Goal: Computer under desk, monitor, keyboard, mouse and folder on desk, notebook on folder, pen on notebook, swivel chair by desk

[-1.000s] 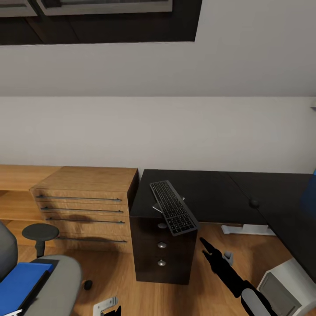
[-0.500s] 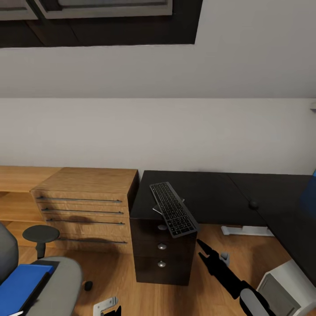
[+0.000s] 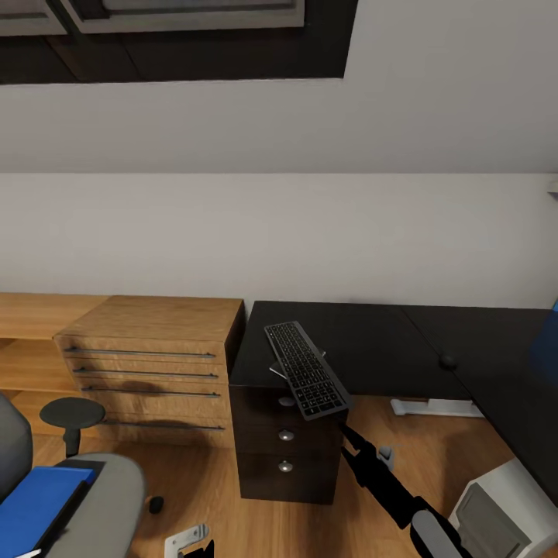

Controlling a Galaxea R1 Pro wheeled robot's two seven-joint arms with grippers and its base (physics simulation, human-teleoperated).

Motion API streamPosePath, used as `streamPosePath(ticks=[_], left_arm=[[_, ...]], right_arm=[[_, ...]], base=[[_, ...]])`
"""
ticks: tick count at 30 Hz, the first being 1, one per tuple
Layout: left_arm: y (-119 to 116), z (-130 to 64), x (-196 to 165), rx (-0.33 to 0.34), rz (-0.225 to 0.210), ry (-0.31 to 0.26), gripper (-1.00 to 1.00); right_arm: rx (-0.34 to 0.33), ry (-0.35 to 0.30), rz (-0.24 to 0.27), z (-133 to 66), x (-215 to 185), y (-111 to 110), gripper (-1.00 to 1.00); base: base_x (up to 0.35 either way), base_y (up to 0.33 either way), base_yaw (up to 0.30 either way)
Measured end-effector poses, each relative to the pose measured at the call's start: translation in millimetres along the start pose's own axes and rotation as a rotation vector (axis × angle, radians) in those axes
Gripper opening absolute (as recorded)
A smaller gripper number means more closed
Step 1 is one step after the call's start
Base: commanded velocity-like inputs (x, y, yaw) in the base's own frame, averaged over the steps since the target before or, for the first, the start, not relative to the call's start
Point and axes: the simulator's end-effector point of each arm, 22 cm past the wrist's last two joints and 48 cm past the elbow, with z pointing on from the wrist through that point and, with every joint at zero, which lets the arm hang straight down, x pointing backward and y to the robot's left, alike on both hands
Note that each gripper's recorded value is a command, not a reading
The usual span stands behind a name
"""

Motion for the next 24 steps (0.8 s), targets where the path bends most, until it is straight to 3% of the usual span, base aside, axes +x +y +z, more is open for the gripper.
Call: streamPosePath(ticks=[12,24], left_arm=[[-0.1,-0.2,-0.1,0.000,0.000,0.000,1.00],[0.0,0.0,0.5,0.000,0.000,0.001,1.00]], right_arm=[[-0.026,-0.050,0.056,-1.3,-12.7,5.6,1.00],[-0.030,-0.059,0.065,-1.7,-15.3,6.0,1.00]], base=[[0.051,0.006,0.000],[0.073,0.017,0.000]])
